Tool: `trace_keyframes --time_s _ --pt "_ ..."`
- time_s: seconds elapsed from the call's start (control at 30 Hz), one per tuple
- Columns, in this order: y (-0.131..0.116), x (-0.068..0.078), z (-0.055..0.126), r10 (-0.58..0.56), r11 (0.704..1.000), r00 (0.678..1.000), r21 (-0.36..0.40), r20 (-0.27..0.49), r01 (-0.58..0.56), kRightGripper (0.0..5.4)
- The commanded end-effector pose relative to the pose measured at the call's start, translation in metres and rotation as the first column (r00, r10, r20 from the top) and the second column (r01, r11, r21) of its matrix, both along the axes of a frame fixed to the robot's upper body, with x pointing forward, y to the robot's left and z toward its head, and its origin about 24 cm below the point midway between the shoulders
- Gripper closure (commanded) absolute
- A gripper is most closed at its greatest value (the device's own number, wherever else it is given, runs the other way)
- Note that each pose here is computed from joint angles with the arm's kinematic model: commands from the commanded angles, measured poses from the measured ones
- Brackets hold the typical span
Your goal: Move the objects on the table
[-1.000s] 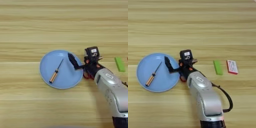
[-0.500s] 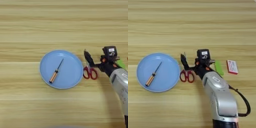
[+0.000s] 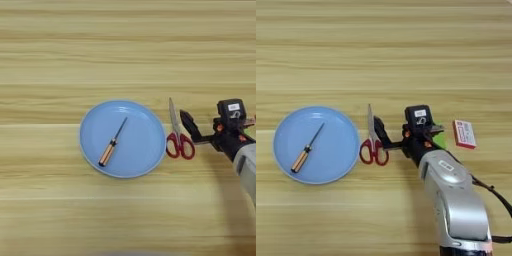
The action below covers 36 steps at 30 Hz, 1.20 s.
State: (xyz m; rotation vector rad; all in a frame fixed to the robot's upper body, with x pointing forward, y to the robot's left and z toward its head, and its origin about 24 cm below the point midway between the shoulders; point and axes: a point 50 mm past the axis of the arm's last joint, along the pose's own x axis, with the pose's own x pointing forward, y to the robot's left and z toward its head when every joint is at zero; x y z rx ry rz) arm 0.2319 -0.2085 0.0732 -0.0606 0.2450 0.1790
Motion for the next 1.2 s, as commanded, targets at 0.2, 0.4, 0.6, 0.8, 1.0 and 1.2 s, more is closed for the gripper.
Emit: trace_keyframes --time_s 0.2,0.4,0.6,0.8,1.0,1.2 --pt "-0.006 -0.004 0.019 0.032 0.996 0.997 -0.086 0.073 -0.026 0.08" --pt "-0.006 -0.008 0.015 0.043 0.993 0.998 -0.109 0.047 -0.038 0.08" --pt "-0.003 -0.010 0.012 0.070 0.990 0.997 -0.123 0.028 -0.066 0.08" --pt "0.005 -0.014 0.009 0.120 0.982 0.993 -0.145 0.001 -0.119 0.08" --pt "0.007 -0.014 0.004 0.131 0.978 0.991 -0.160 -0.026 -0.133 0.08" --pt "0.004 -0.013 0.003 0.119 0.979 0.992 -0.165 -0.031 -0.122 0.08"
